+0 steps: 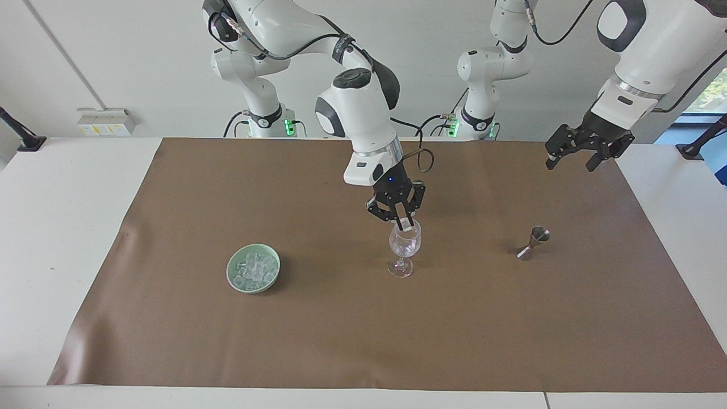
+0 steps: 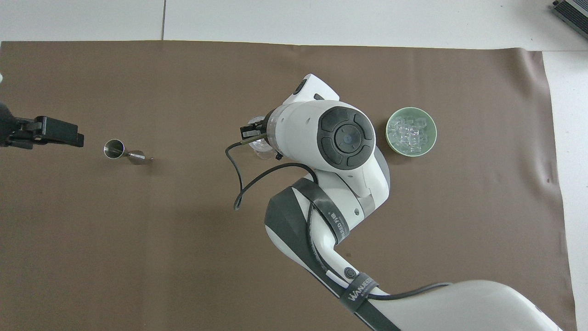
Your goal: Pour wine and add ice with both arms
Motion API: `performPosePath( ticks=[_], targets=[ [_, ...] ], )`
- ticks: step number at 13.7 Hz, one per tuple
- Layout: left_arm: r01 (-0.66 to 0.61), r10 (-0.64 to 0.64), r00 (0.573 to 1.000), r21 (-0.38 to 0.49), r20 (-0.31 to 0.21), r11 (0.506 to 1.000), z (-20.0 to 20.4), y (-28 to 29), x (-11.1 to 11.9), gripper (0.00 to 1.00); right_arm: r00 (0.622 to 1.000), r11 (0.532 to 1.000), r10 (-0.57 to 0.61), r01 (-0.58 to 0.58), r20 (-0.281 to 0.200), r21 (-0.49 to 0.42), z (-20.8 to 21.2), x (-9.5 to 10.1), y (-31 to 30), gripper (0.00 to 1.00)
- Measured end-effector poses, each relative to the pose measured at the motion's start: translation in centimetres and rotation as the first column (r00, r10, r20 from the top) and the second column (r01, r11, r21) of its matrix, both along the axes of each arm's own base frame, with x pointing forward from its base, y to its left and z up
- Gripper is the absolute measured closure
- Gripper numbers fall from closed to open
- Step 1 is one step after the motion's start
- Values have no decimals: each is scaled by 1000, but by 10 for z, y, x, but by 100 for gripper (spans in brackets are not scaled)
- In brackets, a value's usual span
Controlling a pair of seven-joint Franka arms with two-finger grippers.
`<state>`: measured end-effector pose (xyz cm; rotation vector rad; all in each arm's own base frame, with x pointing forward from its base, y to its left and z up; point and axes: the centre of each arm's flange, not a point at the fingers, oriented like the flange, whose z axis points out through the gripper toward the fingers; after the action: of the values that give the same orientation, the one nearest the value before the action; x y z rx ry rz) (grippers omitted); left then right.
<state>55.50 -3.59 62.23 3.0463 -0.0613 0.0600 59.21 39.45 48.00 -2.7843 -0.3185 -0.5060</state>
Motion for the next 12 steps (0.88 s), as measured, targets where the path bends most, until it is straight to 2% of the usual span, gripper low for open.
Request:
performPosePath(
  ticks=[2,5,9,12],
  targets=[
    [-1,1,1000,0,-4,1000,0,2,0,0,1000,1000,1,-1,0,-2,-1,0,0,78],
    [8,-6,998,24,-63,1000,-4,7,-8,0,1000,1000,1,-1,0,-4,-2,1,0,78],
    [17,-12,996,52,-94,998,1,7,-19,0,1000,1000,1,-1,0,-4,-2,1,0,78],
    [67,-56,992,104,-114,992,4,-8,-26,0,1000,1000,2,-2,2,-7,-2,1,0,78]
  ],
)
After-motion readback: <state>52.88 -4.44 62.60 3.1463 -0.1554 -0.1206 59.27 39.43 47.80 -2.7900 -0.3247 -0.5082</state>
